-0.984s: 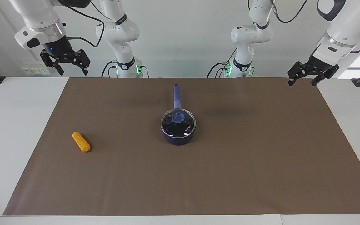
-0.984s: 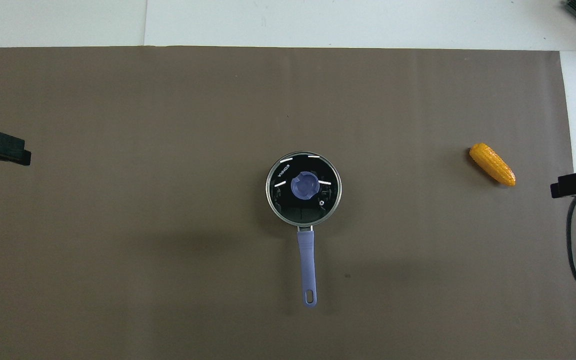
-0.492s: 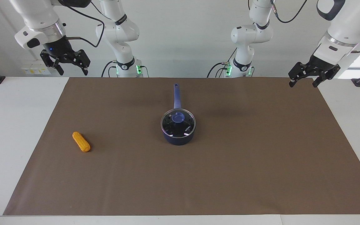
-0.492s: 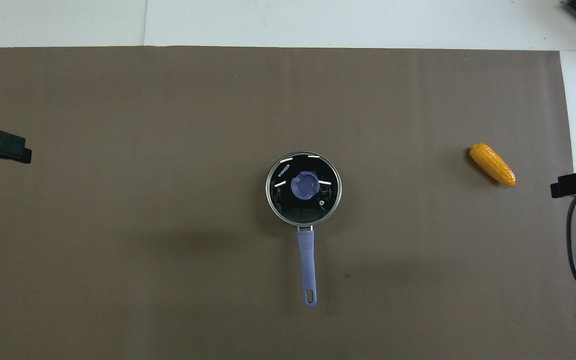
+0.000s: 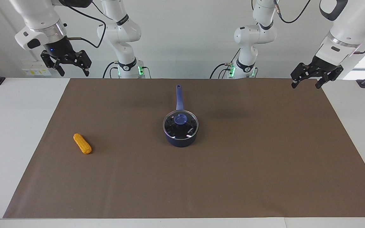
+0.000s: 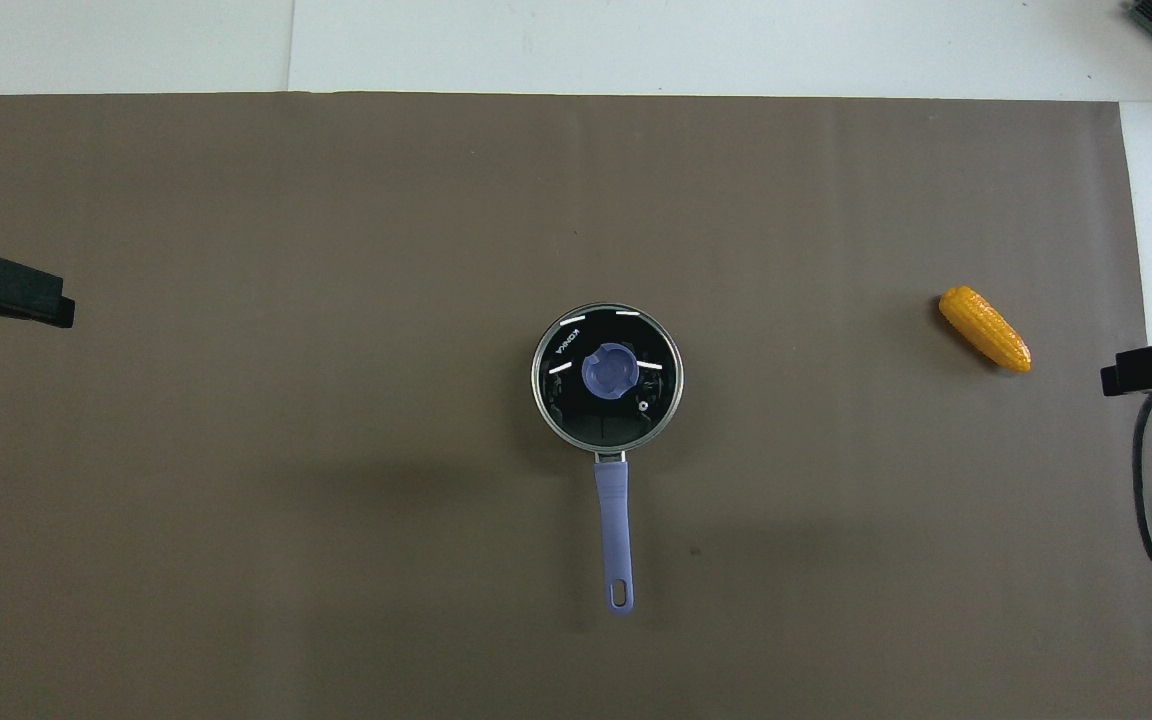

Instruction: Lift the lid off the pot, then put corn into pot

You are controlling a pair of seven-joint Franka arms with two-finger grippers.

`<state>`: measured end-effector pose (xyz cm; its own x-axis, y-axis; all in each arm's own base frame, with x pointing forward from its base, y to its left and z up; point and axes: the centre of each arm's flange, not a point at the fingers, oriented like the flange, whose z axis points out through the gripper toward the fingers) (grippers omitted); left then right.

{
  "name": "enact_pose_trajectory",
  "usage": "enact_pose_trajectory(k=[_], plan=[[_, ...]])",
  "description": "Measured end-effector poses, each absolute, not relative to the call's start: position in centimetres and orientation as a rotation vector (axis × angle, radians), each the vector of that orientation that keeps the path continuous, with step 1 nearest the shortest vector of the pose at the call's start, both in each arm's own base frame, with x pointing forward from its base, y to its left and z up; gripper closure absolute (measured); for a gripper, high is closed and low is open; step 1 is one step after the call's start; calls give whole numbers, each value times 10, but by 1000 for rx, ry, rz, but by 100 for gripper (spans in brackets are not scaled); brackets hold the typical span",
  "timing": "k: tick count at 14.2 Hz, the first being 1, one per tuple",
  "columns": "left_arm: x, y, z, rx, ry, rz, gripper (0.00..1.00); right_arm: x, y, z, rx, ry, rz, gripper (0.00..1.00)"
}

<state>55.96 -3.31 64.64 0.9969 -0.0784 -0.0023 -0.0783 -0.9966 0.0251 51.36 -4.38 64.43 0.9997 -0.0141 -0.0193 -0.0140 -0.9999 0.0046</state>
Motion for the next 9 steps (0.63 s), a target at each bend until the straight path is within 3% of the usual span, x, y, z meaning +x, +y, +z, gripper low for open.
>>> enact_pose_trajectory(k=[9], plan=[[554,-98,630,3104,-299,-38,0,513,-46,644,3137,-29,-30,0]])
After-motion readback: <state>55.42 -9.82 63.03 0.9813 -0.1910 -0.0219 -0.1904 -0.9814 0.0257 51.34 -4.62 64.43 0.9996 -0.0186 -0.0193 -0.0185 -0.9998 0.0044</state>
